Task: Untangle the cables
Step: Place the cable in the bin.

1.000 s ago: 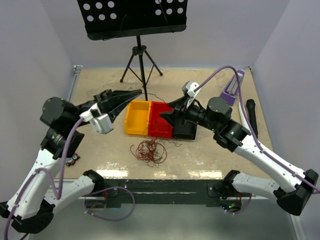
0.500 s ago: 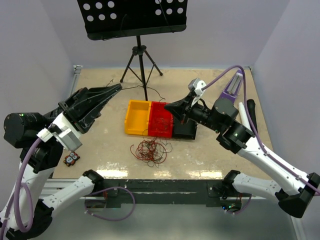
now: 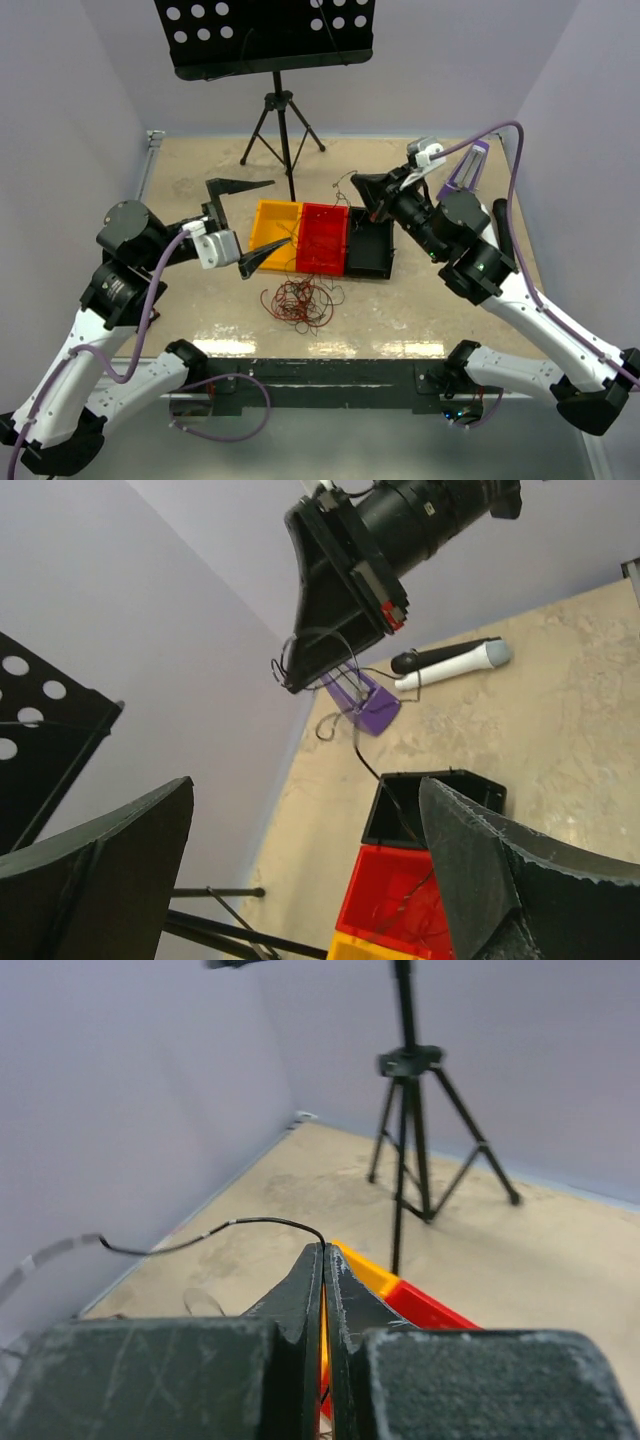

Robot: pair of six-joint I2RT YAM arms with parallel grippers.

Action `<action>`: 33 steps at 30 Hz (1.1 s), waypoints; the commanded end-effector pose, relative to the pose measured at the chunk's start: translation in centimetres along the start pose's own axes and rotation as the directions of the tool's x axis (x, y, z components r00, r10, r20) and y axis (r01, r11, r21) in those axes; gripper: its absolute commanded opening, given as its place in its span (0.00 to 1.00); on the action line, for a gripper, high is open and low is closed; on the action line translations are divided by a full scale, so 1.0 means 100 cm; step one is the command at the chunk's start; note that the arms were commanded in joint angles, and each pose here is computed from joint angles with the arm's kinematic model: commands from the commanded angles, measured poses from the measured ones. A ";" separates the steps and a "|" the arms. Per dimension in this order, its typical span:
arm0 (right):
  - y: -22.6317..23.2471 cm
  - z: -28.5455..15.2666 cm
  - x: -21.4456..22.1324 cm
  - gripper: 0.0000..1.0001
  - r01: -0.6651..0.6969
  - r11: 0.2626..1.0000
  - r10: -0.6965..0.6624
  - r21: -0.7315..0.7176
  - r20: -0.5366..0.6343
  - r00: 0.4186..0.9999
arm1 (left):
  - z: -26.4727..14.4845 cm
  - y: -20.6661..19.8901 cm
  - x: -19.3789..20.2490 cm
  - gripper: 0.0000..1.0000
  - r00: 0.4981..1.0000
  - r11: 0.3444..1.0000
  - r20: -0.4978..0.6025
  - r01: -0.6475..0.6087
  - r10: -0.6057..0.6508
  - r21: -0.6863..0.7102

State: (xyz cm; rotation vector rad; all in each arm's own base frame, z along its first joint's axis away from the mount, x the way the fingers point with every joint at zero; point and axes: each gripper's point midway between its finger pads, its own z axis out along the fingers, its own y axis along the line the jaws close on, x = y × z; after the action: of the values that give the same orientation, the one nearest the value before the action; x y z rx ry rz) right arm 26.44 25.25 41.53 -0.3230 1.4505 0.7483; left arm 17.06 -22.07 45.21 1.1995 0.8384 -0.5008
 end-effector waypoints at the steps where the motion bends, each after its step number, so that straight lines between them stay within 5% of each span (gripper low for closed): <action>1: -0.055 -0.003 -0.007 0.00 -0.006 0.948 -0.001 0.318 0.023 1.000 | -0.005 -0.005 0.000 1.00 1.000 1.000 -0.022 -0.001 0.001 0.016; 17: -0.124 -0.001 0.039 0.00 0.077 0.746 -0.025 0.661 -0.087 0.996 | -0.015 -0.019 0.005 1.00 0.999 0.999 -0.033 -0.007 0.008 0.039; 33: -0.174 -0.015 0.051 0.00 0.075 0.659 0.005 0.748 -0.104 0.995 | -0.020 -0.025 0.005 1.00 0.999 0.999 -0.030 -0.026 0.027 0.045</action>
State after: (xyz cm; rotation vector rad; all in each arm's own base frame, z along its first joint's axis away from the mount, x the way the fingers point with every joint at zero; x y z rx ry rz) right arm 35.75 14.23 31.96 0.2069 1.7275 0.0451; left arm 15.27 -20.86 43.01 1.2513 0.8608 -0.4813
